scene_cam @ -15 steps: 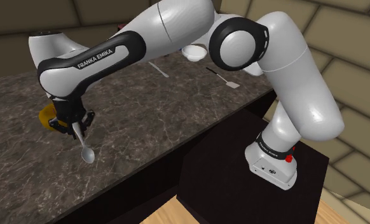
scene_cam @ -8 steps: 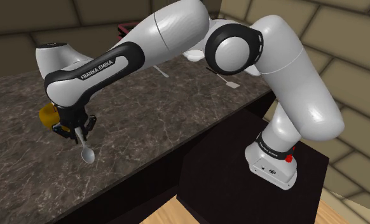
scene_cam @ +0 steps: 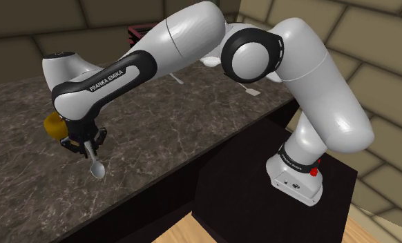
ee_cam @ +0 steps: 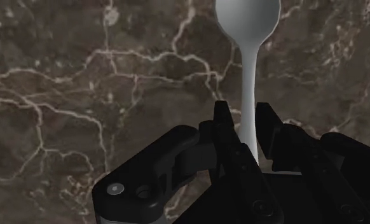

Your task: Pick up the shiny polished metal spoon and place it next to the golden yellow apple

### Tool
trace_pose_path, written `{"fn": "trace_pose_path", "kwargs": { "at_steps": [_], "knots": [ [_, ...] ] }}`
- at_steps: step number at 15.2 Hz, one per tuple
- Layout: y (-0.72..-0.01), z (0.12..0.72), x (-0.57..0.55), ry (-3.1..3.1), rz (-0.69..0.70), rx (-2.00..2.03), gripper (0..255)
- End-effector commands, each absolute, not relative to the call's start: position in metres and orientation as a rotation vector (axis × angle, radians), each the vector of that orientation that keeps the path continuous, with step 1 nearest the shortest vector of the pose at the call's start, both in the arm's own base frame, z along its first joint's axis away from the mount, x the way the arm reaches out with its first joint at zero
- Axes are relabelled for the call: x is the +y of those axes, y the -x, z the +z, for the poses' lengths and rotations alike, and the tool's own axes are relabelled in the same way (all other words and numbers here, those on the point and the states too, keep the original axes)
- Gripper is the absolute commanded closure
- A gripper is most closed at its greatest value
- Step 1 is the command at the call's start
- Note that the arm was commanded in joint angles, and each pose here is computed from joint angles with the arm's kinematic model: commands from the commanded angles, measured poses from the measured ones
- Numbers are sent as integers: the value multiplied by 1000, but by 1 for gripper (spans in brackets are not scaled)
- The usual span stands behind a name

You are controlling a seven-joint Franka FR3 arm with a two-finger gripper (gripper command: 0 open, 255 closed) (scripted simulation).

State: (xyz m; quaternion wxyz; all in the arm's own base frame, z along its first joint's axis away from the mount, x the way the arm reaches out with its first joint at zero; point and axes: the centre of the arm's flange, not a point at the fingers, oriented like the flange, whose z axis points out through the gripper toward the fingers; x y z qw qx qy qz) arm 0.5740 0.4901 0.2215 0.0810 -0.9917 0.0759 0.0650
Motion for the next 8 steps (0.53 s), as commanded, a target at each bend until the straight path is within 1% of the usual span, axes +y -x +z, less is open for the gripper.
{"fn": "trace_pose_path", "kwargs": {
  "at_steps": [1, 6, 8],
  "knots": [
    [-574, 221, 490, 2965, 195, 227, 0],
    [-574, 221, 490, 2965, 195, 227, 0],
    [-577, 247, 486, 2965, 195, 227, 0]
  ]
}}
